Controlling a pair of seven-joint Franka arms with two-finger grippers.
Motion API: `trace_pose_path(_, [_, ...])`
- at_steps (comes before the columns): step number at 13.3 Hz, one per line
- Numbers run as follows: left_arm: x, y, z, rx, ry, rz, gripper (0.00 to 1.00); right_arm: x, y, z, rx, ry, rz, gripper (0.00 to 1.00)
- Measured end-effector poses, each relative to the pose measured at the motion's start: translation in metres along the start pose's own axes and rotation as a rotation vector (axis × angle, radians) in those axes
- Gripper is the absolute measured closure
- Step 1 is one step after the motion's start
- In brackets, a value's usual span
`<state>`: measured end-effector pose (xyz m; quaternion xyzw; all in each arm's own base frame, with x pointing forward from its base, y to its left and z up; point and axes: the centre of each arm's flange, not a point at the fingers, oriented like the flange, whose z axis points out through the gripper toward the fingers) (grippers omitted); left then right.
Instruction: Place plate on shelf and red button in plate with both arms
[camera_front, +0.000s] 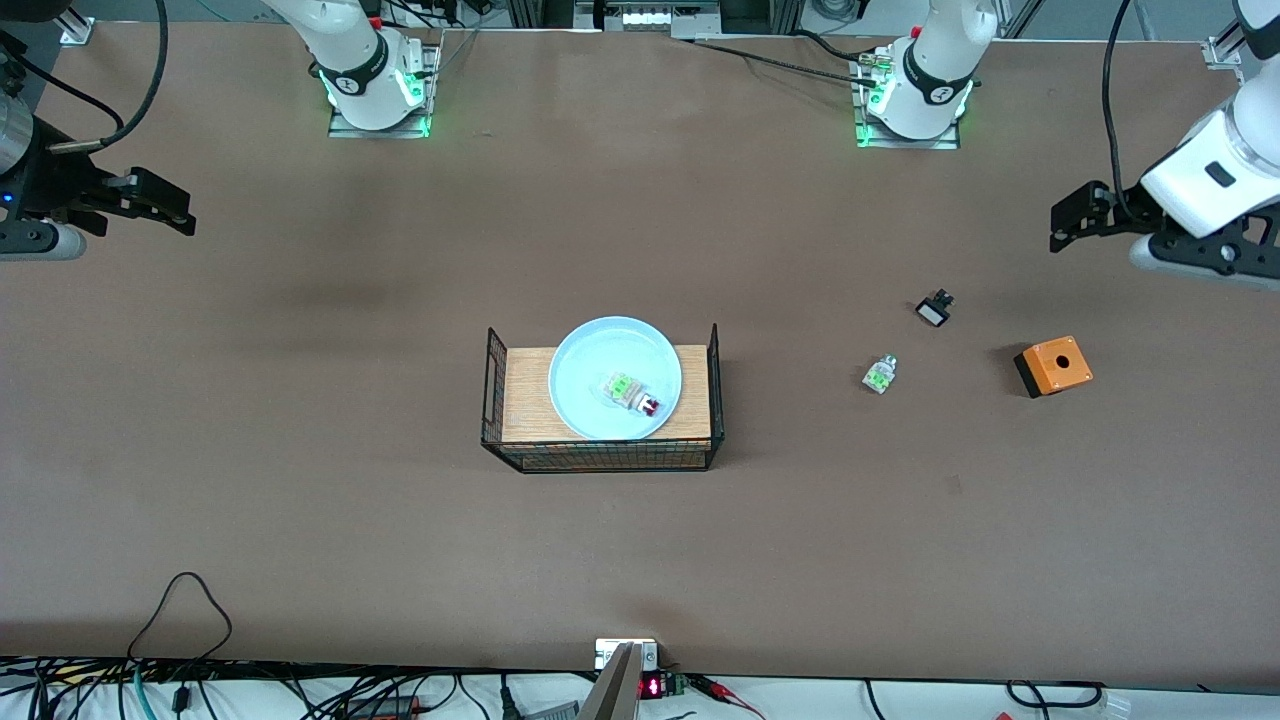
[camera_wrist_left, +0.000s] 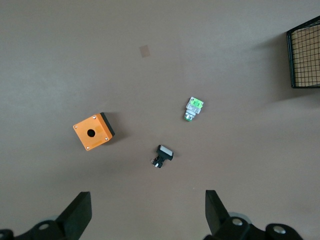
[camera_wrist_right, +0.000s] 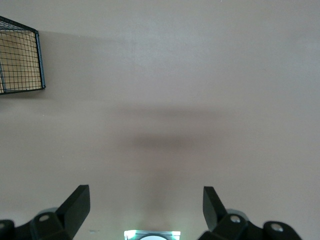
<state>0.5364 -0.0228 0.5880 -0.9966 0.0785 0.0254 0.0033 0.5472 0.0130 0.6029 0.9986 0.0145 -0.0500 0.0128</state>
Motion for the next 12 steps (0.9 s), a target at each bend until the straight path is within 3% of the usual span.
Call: trace_pose_path(12, [-0.0075, -0.0016, -0.0046, -0.029, 0.014, -0.034, 0.0, -0.0046, 0.0024, -0.0016, 0.001, 0.006, 0.004, 0.0])
